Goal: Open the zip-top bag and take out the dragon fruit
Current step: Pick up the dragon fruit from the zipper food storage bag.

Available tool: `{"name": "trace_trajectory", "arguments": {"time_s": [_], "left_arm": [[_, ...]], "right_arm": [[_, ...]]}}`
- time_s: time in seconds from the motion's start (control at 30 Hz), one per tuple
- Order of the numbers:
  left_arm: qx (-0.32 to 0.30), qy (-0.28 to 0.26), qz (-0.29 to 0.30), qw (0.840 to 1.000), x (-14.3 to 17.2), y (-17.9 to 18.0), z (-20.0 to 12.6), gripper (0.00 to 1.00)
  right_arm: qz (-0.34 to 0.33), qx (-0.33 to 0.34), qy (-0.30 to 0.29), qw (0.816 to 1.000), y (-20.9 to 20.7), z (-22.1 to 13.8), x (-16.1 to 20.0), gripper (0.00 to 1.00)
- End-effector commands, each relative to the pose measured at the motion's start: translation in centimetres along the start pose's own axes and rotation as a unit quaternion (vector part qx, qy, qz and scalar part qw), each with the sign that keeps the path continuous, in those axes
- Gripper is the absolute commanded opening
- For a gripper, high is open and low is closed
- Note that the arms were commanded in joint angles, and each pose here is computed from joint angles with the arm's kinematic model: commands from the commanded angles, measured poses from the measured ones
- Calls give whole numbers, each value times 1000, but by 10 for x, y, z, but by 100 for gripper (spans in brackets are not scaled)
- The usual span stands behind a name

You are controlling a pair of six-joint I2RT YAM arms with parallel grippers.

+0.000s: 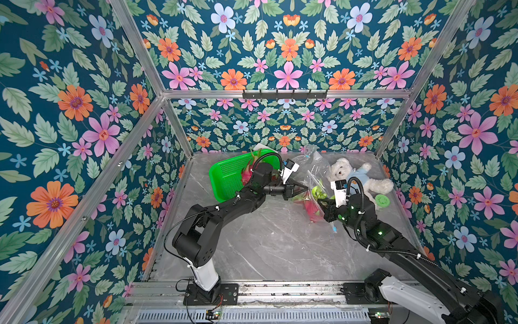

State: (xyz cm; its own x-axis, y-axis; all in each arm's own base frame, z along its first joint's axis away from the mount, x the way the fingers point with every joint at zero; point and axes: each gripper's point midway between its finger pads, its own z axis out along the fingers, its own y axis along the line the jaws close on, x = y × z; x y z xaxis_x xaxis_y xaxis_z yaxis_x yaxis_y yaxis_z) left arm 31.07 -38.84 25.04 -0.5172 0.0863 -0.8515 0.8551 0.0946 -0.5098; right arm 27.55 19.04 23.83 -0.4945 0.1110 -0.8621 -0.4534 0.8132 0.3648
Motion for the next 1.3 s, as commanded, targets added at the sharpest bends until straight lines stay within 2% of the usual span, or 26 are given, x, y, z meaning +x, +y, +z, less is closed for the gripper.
{"name": "trace_trajectory", "arguments": {"time_s": [0.0, 0.2, 0.37, 0.67, 0.93, 1.27], "left_arm": [[-14, 9, 7, 1000, 2, 10, 2, 0], [-5, 23, -18, 1000, 15, 16, 7, 0], [1, 30, -27, 999, 19, 15, 10, 0], [11, 28, -19, 999, 13, 4, 12, 0], [8, 40, -24, 999, 22, 8, 13, 0], [10, 54, -38, 998, 32, 13, 14, 0]], "right_arm": [[-9, -27, -37, 999, 12, -11, -17, 0], [-14, -42, -93, 995, 19, -26, -36, 0], [-23, -63, -110, 992, 28, -21, -47, 0], [-46, -130, -71, 988, 58, 15, -60, 0], [-97, -175, -106, 974, 85, -8, -91, 0], [-127, -127, -179, 967, 77, -35, -118, 0]]}}
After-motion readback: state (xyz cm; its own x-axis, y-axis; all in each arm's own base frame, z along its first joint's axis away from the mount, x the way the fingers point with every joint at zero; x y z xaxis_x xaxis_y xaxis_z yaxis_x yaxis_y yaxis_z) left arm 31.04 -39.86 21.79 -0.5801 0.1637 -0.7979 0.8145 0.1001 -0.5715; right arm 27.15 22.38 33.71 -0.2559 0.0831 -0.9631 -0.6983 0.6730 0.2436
